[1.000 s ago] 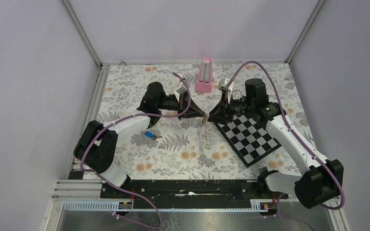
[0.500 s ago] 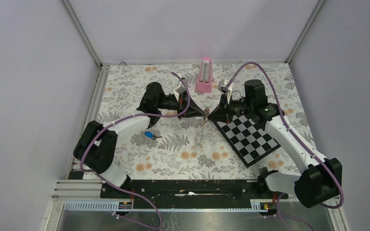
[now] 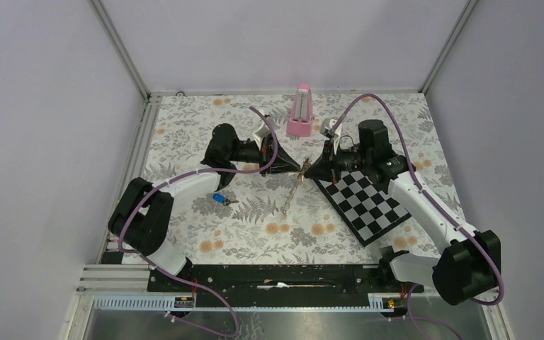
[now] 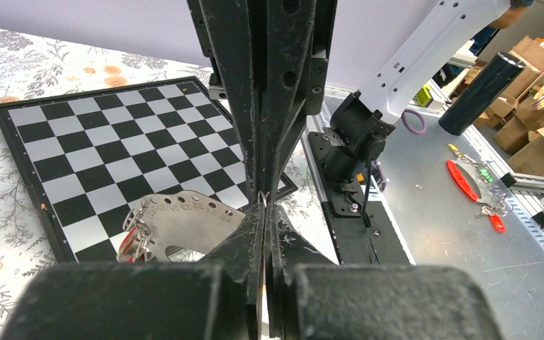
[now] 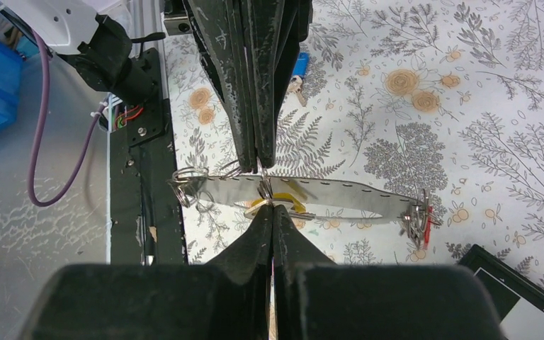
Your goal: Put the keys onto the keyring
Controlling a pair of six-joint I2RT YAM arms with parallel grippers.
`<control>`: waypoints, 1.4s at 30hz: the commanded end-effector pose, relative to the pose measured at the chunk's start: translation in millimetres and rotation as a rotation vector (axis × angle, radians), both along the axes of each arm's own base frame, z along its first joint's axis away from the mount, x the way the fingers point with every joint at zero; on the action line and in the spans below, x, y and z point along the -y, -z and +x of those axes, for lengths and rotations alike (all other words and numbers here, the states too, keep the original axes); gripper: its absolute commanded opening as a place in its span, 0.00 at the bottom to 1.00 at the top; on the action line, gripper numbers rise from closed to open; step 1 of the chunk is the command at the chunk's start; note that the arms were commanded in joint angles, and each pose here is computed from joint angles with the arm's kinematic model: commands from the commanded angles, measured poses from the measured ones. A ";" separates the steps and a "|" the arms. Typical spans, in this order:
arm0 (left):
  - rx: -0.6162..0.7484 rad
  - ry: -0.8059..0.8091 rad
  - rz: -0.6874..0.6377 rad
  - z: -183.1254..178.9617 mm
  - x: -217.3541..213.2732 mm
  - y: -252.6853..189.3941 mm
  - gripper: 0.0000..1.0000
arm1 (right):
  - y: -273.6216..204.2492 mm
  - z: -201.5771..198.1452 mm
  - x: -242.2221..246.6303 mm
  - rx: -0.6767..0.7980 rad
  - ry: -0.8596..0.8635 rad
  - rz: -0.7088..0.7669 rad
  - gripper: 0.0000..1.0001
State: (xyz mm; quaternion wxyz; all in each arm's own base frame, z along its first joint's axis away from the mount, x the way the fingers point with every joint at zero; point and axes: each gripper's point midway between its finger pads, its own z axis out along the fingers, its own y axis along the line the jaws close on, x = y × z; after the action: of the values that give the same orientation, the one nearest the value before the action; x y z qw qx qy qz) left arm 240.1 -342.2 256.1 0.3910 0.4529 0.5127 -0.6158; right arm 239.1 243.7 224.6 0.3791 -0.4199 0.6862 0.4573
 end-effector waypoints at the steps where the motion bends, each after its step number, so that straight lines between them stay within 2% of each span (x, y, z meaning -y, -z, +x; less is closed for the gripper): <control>1: 0.089 0.018 -0.100 -8.6 -4.0 -33.6 0.00 | -2.0 1.2 -4.5 -0.012 -0.017 0.039 0.00; 6: 0.060 0.020 -0.121 -8.9 -3.4 -34.2 0.00 | -3.0 2.7 -8.0 -0.033 -0.023 0.063 0.00; 14: 0.062 0.008 -0.101 -6.8 -3.2 -26.7 0.00 | -19.7 0.1 -3.3 0.031 -0.031 0.053 0.30; 26: 0.053 0.011 -0.090 -7.5 -3.6 -23.7 0.00 | -43.8 -3.6 0.5 0.107 -0.058 0.054 0.45; 32: 0.042 0.016 -0.088 -7.6 -3.2 -23.1 0.00 | -46.0 1.5 -0.9 0.109 -0.049 0.057 0.46; 42: 0.034 0.018 -0.094 -7.1 -2.1 -24.5 0.00 | -44.0 2.4 -6.1 0.075 -0.061 0.080 0.39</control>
State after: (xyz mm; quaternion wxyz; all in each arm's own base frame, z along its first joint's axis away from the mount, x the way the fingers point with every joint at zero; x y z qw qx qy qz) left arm 235.1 -340.5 267.9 0.3922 0.4362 0.4994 -0.6375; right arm 238.7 245.1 250.9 0.3918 -0.4340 0.6622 0.4687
